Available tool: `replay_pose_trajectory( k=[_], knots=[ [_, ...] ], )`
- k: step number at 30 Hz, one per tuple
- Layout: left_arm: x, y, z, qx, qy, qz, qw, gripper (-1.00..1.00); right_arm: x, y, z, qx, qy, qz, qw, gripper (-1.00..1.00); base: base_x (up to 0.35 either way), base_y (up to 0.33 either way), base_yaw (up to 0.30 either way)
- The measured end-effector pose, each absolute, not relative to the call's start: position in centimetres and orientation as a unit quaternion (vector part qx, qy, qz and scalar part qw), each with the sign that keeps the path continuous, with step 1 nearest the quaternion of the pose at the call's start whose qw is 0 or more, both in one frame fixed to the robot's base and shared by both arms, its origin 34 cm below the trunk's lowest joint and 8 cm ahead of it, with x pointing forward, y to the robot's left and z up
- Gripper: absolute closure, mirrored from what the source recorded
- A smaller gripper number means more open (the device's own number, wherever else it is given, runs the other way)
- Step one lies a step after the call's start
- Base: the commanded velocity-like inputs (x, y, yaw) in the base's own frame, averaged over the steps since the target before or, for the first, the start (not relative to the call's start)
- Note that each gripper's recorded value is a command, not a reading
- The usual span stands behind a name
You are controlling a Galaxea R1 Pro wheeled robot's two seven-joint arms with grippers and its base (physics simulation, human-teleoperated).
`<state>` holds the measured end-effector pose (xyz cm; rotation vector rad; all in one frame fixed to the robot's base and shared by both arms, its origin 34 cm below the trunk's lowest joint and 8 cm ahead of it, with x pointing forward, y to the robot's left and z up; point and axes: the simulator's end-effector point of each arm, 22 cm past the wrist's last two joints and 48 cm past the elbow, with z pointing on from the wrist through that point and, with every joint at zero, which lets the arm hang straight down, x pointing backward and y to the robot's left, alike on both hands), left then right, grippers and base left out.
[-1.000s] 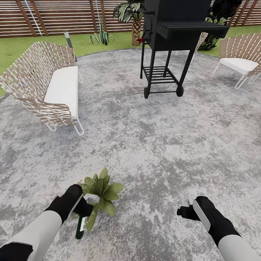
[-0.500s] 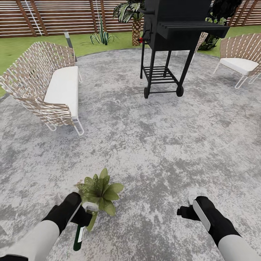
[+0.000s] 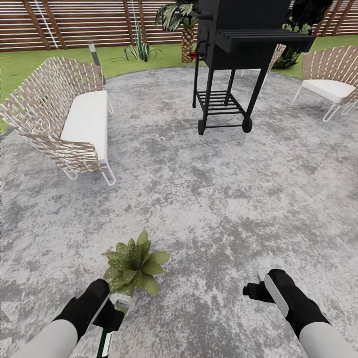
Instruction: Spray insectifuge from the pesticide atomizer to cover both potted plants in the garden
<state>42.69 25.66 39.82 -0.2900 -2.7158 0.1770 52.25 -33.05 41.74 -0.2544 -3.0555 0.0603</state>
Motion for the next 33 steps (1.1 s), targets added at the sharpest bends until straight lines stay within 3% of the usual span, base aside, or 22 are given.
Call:
replay_pose_trajectory(
  k=[17,29,33],
  knots=[
    [45.6,25.6,39.8,-0.107,-0.975,0.060,0.187,1.00,51.7,-33.1,41.1,-0.082,-0.995,0.021,0.045,-1.00,0.000,0.000,0.194],
    [46.6,25.6,40.0,-0.105,-0.976,0.061,0.180,1.00,51.6,-33.2,41.0,-0.082,-0.995,0.022,0.046,-1.00,-0.003,-0.005,0.019],
    [46.2,25.6,39.8,-0.104,-0.976,0.062,0.182,1.00,51.5,-33.2,40.9,-0.082,-0.995,0.022,0.048,-1.00,-0.082,-0.243,0.190]
  ],
)
